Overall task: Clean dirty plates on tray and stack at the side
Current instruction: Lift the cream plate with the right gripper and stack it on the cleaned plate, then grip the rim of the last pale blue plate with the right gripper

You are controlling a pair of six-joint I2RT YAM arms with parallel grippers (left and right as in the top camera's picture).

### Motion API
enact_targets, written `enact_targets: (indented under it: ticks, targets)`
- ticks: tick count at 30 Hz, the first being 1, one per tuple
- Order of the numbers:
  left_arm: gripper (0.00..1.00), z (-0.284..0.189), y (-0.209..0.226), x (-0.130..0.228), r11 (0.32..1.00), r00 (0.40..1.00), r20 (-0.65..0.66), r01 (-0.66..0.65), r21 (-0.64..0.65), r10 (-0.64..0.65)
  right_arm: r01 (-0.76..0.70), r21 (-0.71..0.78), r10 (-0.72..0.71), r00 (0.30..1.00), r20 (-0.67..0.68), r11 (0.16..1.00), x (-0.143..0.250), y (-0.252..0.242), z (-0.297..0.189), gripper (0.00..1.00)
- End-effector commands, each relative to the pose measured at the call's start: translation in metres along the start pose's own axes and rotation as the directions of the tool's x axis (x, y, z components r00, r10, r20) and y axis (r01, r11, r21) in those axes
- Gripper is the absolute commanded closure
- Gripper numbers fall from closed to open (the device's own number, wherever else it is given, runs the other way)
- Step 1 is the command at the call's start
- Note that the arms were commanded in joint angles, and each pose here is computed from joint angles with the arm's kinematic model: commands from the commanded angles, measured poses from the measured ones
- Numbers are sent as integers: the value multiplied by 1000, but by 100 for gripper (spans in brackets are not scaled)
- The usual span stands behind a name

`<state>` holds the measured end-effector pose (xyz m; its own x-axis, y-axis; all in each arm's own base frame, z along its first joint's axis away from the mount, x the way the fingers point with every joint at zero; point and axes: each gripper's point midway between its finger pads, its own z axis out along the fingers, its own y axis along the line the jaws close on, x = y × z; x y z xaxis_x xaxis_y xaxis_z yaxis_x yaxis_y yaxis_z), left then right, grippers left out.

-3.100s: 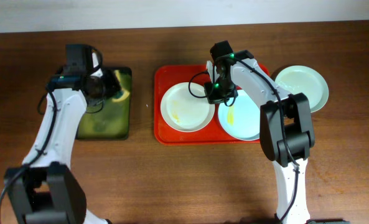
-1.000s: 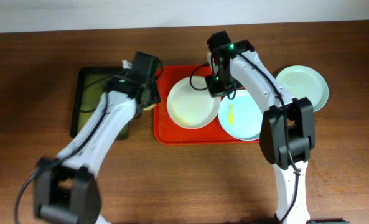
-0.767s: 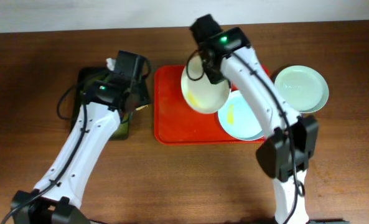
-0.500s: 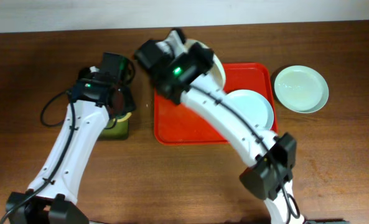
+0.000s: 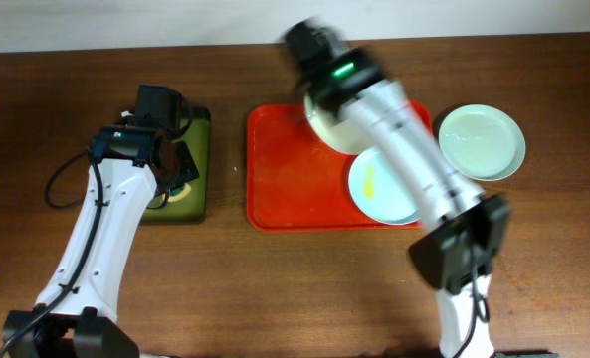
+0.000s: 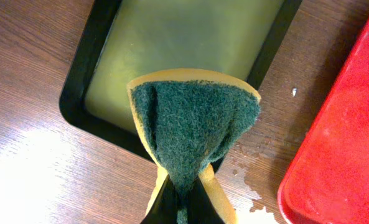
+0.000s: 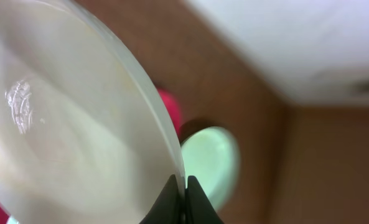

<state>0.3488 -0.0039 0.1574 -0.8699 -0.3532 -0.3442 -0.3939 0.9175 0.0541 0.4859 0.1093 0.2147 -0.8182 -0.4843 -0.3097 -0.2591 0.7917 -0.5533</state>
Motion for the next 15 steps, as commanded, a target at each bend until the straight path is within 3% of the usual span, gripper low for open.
enact_targets:
  ticks: [1,3,5,8,11,15]
  targets:
    - [100,-4,3,-3,1000,1000,23,-14,-5,14,-298,-541,306,949,-79,787,18,-21,23,96]
    - [100,-4,3,-4,1000,1000,24,-13,-5,14,-450,-608,446,879,-171,654,48,-70,50,96]
    - [100,-3,3,-4,1000,1000,22,-14,-5,14,-563,-580,524,812,-256,588,84,-104,76,96]
    - [100,-3,2,-5,1000,1000,26,-13,-4,13,-755,-453,644,648,-408,474,163,-144,129,96]
    - [100,-3,1,-6,1000,999,32,-11,0,11,-869,-348,731,488,-478,352,215,-153,168,96]
    - [100,-3,1,-8,1000,999,38,-10,3,10,-898,-309,766,432,-475,314,252,-149,202,95]
